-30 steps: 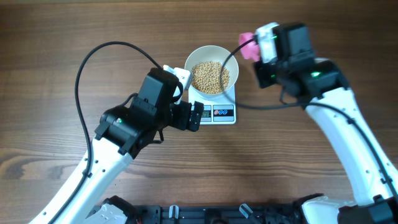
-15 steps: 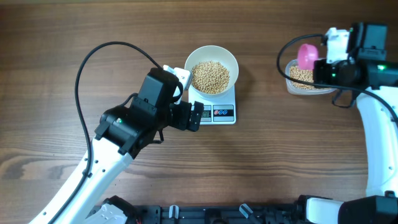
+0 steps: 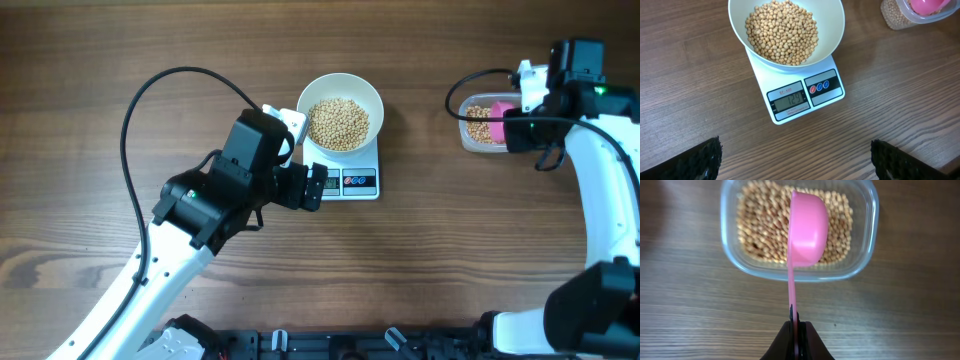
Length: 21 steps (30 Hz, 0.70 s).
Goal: Scoop item into bowl and weigh 150g on scale
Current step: 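Move the pink scoop back over the soybean tub, then dip the pink scoop into the soybeans with the right gripper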
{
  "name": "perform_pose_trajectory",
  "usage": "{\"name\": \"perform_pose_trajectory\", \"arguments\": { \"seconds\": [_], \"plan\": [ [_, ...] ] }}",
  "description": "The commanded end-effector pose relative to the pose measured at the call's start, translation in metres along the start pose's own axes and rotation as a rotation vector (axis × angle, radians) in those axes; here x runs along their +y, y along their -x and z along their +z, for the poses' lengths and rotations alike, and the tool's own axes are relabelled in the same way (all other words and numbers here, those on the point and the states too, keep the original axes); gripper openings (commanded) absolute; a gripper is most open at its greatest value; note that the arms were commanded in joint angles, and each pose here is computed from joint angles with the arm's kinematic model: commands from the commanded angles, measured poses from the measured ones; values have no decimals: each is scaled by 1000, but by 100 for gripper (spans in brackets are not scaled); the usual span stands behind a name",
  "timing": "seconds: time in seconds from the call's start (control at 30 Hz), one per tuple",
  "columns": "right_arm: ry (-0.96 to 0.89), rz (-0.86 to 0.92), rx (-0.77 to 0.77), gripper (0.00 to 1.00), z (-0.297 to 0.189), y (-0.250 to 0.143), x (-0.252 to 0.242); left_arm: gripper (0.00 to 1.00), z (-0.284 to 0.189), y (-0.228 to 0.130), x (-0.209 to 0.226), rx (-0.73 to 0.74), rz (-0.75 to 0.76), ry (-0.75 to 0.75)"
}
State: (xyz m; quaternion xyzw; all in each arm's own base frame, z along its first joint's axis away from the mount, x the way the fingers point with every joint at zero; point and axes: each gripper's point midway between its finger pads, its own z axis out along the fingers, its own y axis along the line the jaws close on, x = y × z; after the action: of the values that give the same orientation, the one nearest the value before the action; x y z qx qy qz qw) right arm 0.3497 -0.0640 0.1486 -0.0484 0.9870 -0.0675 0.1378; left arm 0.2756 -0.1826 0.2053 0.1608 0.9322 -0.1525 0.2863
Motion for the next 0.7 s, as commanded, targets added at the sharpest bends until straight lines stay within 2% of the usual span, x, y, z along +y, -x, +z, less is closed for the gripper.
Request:
{"name": "perform_pose_trajectory", "arguments": {
  "seconds": [0.0, 0.13, 0.33, 0.67],
  "plan": [
    [-57, 14, 30, 4, 5, -3, -10, 100, -1, 0, 1, -7, -7, 10],
    [-47, 48, 16, 4, 6, 0, -8, 100, -1, 0, 1, -7, -7, 10],
    [75, 46, -23, 4, 6, 8, 12, 100, -1, 0, 1, -7, -7, 10],
    [-51, 49, 31, 4, 20, -8, -7, 100, -1, 0, 1, -7, -7, 10]
  ]
}}
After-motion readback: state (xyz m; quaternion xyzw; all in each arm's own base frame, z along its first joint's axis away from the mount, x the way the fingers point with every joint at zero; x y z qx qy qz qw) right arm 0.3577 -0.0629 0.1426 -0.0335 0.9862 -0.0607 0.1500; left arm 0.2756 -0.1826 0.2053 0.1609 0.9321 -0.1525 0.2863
